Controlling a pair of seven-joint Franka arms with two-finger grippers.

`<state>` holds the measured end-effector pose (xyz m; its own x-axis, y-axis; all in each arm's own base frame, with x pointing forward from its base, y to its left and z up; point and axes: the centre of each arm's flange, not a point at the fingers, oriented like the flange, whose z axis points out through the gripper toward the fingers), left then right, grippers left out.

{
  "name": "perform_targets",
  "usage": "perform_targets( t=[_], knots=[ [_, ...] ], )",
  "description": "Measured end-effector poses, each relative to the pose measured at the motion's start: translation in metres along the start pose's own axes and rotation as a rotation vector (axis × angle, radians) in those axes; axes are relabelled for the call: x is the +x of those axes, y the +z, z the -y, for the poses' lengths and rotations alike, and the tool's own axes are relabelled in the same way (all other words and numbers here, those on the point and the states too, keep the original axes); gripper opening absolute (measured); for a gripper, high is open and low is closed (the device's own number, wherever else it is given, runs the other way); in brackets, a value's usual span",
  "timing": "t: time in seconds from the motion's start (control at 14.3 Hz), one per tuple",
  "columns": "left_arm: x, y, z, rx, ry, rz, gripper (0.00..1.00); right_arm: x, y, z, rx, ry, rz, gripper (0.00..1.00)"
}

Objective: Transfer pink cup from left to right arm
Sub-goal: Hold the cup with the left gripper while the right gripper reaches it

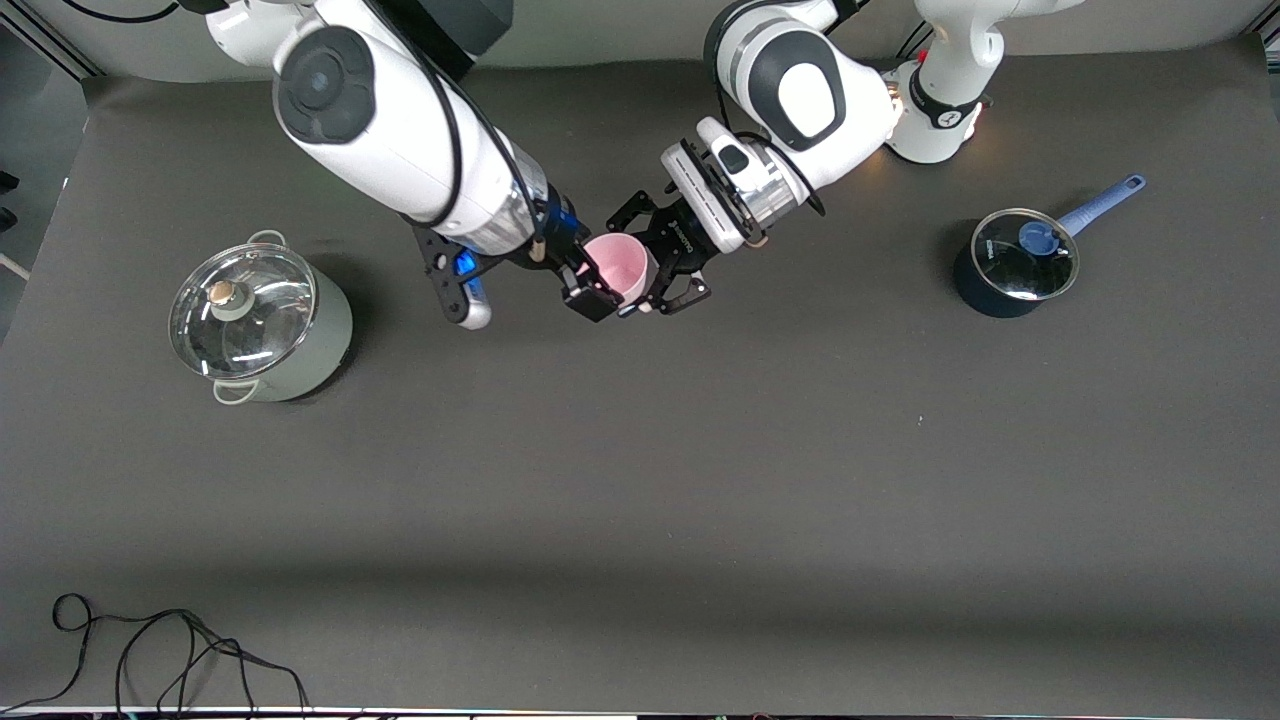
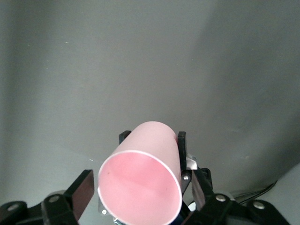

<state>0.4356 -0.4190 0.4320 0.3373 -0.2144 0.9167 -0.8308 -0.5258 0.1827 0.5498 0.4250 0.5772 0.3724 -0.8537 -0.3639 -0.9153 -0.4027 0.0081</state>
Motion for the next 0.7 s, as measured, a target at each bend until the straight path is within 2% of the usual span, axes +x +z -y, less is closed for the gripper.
perform_targets(
  t=[0.07, 0.21, 0.28, 0.56, 0.7],
  knots=[
    [-0.0002, 0.0000, 0.0003, 0.000, -0.001, 0.000, 0.65, -0.0004, 0.0036, 0.0008, -0.006, -0.002, 0.001, 0.93],
    [-0.0031, 0.0005, -0.0005, 0.000, -0.005, 0.008, 0.65, -0.0002, 0.0044, 0.0017, -0.004, -0.012, 0.002, 0.73],
    [-0.0035, 0.0008, -0.0003, 0.000, -0.007, 0.008, 0.65, -0.0005, 0.0044, 0.0017, -0.004, -0.019, 0.002, 0.70],
    [-0.0031, 0.0008, -0.0003, 0.000, -0.007, 0.007, 0.65, -0.0014, 0.0039, 0.0015, -0.003, -0.035, 0.003, 0.69],
    [-0.0009, 0.0011, -0.0017, -0.002, -0.006, 0.003, 0.65, -0.0018, 0.0030, 0.0013, -0.001, -0.063, 0.004, 0.82]
  ],
)
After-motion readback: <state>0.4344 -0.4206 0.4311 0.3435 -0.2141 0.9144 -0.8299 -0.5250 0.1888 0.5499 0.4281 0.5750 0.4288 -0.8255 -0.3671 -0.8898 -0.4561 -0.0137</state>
